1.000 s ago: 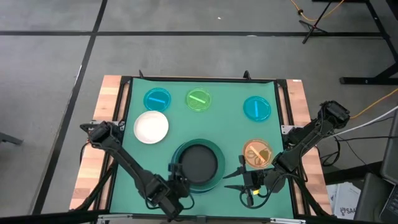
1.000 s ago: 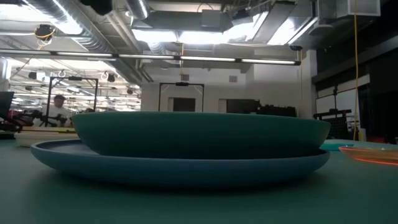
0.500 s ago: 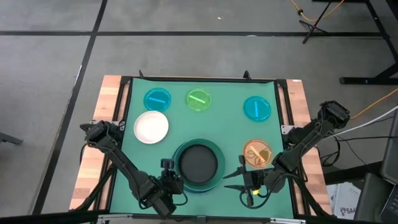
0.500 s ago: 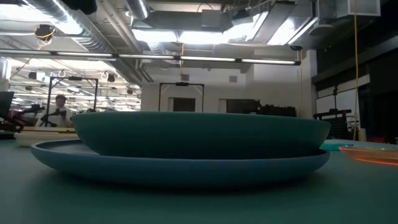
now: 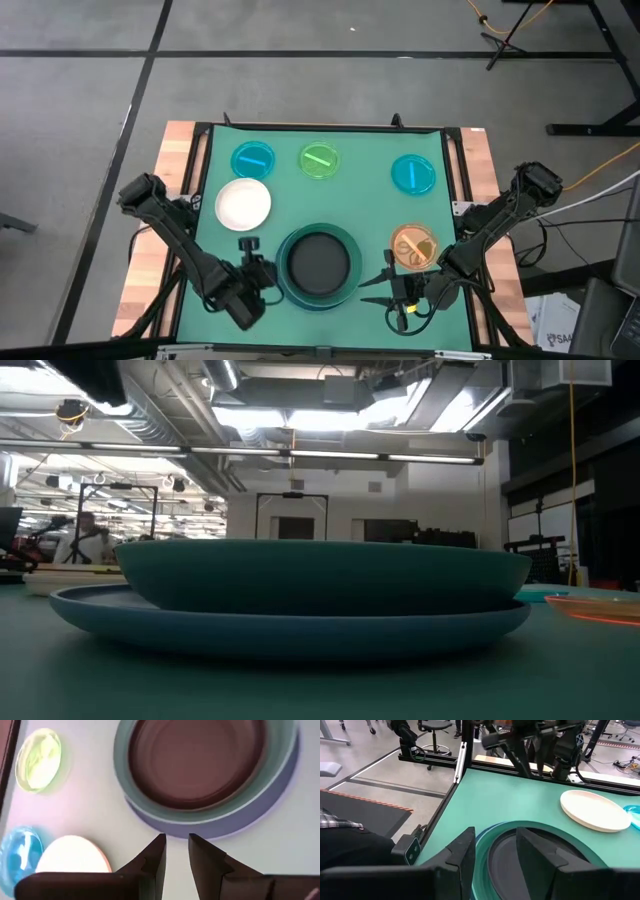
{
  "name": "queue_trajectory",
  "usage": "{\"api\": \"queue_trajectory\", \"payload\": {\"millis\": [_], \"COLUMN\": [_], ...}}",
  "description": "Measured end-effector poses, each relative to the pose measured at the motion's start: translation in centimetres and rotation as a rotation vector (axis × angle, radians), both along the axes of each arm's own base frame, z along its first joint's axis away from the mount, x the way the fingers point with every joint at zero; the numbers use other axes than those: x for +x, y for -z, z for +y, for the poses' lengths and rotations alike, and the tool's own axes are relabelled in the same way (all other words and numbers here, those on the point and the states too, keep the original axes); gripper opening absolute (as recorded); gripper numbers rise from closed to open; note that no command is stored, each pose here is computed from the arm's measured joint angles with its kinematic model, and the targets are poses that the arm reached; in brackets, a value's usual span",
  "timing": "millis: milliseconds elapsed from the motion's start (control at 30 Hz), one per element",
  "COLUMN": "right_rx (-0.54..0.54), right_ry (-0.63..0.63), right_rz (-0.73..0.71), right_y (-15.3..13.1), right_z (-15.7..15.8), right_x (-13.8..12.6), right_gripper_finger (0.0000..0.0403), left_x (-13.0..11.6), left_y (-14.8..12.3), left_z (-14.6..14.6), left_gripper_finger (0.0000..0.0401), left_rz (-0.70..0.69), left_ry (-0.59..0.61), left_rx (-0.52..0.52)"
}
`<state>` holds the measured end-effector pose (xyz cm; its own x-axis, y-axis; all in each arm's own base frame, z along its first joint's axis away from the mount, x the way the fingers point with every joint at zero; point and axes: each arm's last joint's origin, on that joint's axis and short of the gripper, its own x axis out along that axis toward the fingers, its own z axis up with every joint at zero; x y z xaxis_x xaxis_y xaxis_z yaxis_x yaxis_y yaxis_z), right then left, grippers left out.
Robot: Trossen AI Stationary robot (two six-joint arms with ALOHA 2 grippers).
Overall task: Stack plastic plates
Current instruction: Stack the white plate on top of the black plate
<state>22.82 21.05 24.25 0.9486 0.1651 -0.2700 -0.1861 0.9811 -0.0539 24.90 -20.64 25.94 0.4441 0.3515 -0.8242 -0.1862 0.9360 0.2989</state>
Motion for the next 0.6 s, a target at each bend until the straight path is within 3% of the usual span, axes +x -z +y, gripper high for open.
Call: {"api": "queue_trajectory", "payload": {"millis": [300,600], "right_rx": [-0.003,-0.004], "right_ry": [-0.001,-0.001], "right_rz": [0.0,-0.001], "right_y": [0.0,0.0], "right_z": [0.0,0.0], "right_x": [0.0,0.0], "right_gripper_finger": [0.0134,0.0134], "left_x": [-3.3,-3.9], "left_y": [2.2,3.5], "left_z": [3.0,3.6], "left_gripper_finger": [0.0076,0.0076], "left_rz": [-0.065,-0.055], "left_ry": [-0.079,-0.114], "left_rx": [-0.1,-0.118]}}
